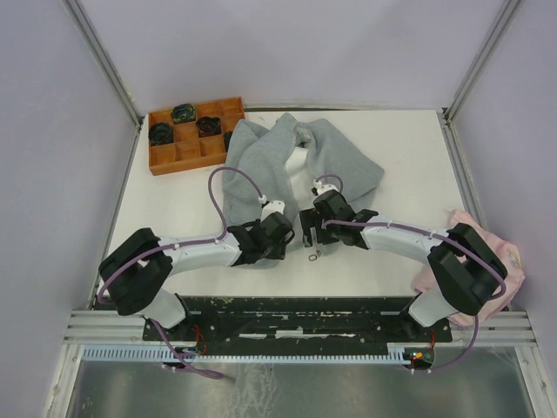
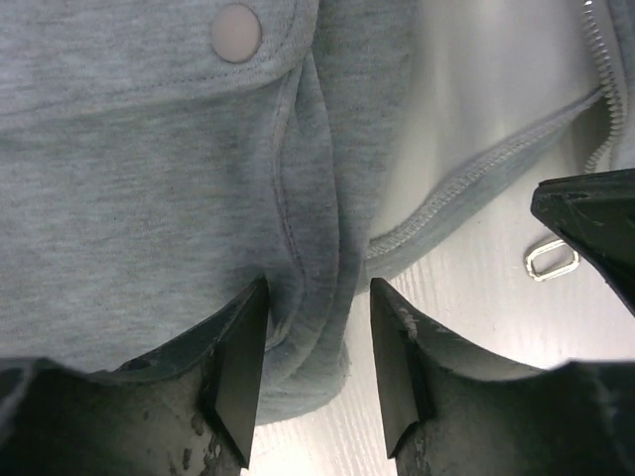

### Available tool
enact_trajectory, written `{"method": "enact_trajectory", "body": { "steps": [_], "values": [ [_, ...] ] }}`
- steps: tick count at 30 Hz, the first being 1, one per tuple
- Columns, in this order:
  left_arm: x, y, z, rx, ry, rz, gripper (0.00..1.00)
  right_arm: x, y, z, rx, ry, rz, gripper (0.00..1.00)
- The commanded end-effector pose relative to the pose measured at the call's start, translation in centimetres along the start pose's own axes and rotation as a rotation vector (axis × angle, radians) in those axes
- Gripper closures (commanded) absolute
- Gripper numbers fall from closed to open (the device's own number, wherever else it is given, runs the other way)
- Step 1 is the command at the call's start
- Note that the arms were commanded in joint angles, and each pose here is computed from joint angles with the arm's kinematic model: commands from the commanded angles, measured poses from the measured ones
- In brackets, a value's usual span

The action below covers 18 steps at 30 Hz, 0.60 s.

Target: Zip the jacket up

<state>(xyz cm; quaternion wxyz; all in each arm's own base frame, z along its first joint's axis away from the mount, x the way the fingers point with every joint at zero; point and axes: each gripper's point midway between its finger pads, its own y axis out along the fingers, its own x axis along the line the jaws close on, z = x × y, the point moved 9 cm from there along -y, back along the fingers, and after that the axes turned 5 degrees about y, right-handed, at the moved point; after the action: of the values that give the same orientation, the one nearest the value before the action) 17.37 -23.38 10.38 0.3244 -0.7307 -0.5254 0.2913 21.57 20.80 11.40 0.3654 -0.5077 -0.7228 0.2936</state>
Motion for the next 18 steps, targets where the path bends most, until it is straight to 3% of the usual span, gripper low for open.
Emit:
{"method": "enact_trajectory", "body": {
  "steps": [1,7,10,13,15,18],
  "values": [
    [-0.7,0.4,-1.8,-0.07,0.037,-0.006,0.53,-0.4,0.0,-0.2,-0.047,0.003,0.029,0.05],
    [-0.4,-1.7,-2.8,-0.087,0.007,0.154,0.82,-0.5,0.2,0.1,-0.045,0.009,0.027,0.05],
    [0.3,-3.9,-3.7,-0.119,-0.051,0.284,0.92,-0.4,0.0,0.0,-0.05,0.01,0.013,0.05],
    [0.8,-5.3,-3.9,-0.113,-0.113,0.454,0.94,-0.3,-0.3,-0.1,-0.059,0.011,-0.009,0.04],
    [0.9,-5.6,-3.3,-0.086,-0.137,0.54,0.9,-0.3,-0.5,-0.1,-0.066,0.012,-0.015,0.05],
    [1.2,-4.5,-1.7,-0.004,-0.142,0.54,0.84,-0.3,-0.8,-0.2,-0.074,0.01,-0.025,0.05]
  ]
}}
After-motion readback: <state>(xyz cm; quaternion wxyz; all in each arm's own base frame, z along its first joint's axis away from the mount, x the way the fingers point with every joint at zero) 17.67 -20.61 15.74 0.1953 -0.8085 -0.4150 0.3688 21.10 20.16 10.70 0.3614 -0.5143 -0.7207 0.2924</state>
